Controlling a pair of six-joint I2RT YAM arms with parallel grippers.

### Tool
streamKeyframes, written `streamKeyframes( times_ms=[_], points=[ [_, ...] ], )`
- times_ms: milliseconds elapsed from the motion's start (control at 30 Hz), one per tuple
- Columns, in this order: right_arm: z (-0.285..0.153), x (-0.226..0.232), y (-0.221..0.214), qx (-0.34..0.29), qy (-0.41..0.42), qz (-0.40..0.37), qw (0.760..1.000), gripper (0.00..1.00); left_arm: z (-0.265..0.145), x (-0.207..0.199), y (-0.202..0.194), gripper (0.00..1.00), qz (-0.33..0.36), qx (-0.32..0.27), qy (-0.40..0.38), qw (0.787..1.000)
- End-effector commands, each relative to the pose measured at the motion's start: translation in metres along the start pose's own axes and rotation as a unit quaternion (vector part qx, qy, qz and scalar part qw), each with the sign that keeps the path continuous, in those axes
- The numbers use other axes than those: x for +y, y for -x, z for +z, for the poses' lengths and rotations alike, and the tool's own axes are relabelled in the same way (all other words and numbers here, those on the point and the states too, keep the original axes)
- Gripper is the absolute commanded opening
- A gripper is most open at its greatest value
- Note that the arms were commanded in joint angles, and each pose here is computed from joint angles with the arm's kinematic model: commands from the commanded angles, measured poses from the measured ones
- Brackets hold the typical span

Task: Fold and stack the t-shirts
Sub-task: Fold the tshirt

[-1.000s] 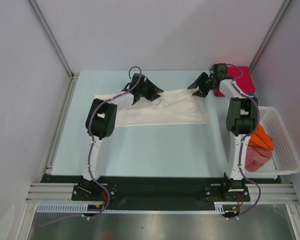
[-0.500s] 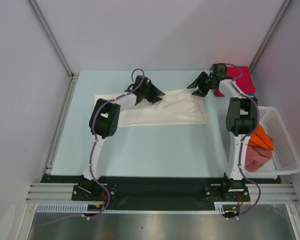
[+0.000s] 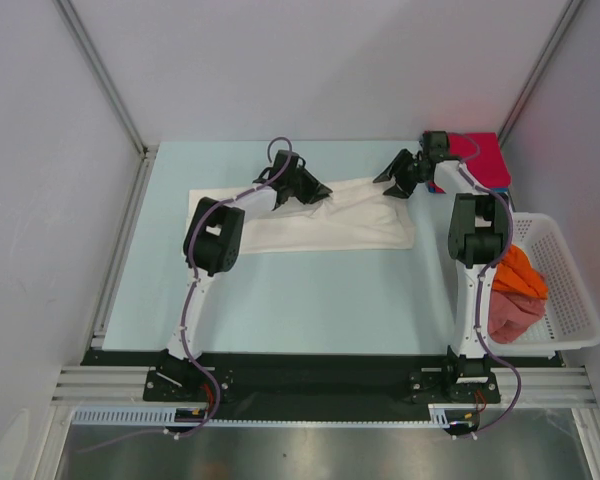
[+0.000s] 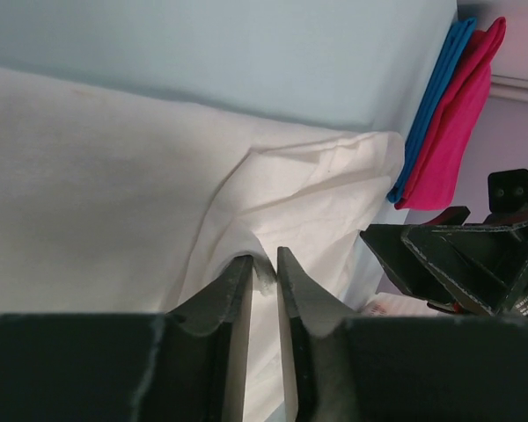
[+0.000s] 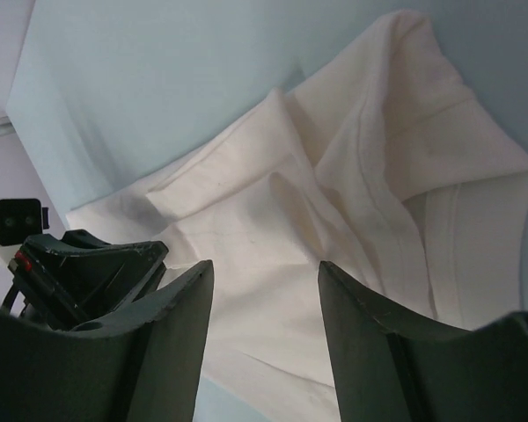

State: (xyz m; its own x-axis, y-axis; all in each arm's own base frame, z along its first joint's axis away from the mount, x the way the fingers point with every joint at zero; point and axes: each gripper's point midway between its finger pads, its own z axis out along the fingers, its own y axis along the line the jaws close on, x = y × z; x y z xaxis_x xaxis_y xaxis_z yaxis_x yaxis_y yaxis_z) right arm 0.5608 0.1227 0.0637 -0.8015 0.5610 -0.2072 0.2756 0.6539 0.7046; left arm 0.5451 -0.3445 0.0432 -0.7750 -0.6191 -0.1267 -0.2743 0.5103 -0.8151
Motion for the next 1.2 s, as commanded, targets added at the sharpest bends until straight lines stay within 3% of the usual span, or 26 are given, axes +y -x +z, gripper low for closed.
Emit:
streamKeyframes(
  times_ms=[0, 533, 1167],
  points=[
    [-0.004, 0.01, 0.012, -0.015, 0.002, -0.025, 1.0, 0.57, -0.002, -0.025, -0.003, 0.2, 0.007, 0.006, -0.028, 1.0],
    [0.007, 0.007, 0.022, -0.014, -0.003, -0.051, 0.999, 0.53, -0.005, -0.031, -0.004, 0.01, 0.006, 0.012, -0.035, 0.999],
    [0.021, 0.006, 0.023, -0.002, -0.003, -0.074, 0.997, 0.51, -0.004, -0.027, -0.002, 0.0, 0.003, 0.017, -0.033, 0.999]
  ],
)
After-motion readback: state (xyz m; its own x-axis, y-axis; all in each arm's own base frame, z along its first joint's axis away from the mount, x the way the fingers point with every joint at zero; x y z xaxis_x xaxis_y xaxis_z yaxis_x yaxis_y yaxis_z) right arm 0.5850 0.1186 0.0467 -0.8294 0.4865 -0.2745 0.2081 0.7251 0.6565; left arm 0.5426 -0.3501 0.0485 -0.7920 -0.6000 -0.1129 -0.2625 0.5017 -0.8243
